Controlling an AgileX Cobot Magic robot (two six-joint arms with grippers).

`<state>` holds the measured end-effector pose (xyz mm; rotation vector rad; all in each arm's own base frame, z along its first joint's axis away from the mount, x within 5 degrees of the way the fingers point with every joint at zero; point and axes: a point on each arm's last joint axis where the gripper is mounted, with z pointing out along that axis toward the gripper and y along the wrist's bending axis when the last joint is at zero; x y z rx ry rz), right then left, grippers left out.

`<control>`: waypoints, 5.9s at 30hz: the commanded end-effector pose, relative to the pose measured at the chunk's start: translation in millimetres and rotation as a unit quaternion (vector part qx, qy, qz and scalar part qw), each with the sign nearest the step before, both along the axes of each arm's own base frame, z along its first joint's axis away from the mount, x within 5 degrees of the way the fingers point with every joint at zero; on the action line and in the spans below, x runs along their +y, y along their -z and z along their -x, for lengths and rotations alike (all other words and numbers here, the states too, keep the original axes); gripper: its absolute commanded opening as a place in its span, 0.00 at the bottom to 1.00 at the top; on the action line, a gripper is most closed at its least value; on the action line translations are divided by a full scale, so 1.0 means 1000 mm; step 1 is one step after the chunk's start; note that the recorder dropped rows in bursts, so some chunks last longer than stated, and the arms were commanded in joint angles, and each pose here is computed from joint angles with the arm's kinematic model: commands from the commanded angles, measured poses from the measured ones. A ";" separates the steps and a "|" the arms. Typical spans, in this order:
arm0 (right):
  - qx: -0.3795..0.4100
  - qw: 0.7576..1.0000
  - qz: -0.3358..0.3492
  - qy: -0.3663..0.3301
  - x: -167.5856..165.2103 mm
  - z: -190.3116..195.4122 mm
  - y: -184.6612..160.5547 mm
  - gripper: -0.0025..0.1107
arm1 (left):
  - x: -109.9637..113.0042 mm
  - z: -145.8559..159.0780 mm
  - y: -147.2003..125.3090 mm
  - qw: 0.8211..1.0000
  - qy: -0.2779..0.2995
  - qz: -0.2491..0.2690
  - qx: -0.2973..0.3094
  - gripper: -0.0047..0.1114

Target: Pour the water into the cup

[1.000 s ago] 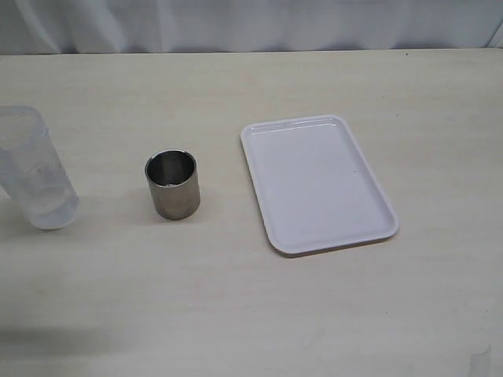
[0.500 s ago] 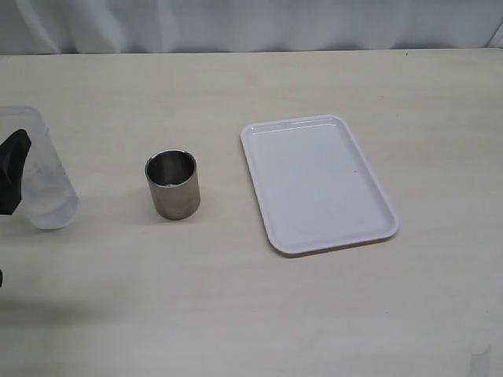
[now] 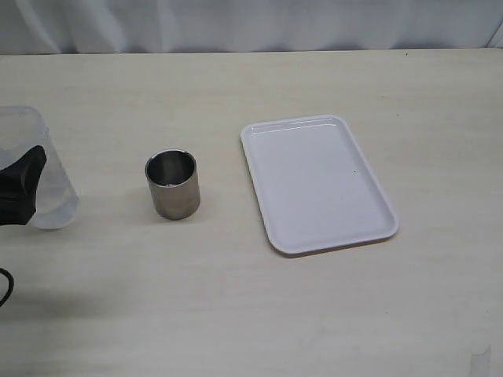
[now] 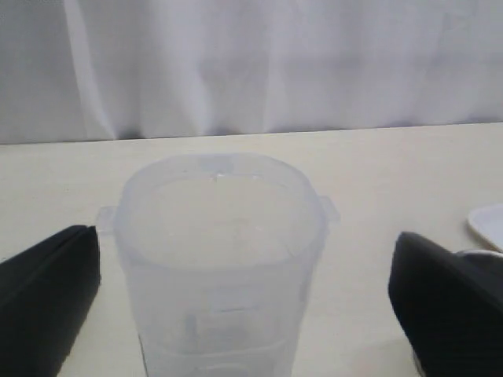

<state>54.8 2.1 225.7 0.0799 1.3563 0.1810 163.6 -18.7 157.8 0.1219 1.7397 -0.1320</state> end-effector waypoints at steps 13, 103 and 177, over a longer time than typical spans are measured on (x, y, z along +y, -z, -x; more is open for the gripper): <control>0.001 1.000 0.000 0.002 0.000 0.000 0.001 0.06 | 0.000 -0.005 0.022 0.999 0.002 -0.006 0.040 0.84; 0.003 1.000 0.000 0.002 0.000 0.000 0.002 0.06 | -0.002 -0.058 0.058 0.995 -0.012 0.014 0.097 0.84; -0.041 0.978 0.069 -0.193 0.039 -0.031 -0.009 0.74 | -0.016 -0.081 0.050 0.996 0.067 0.002 0.067 0.04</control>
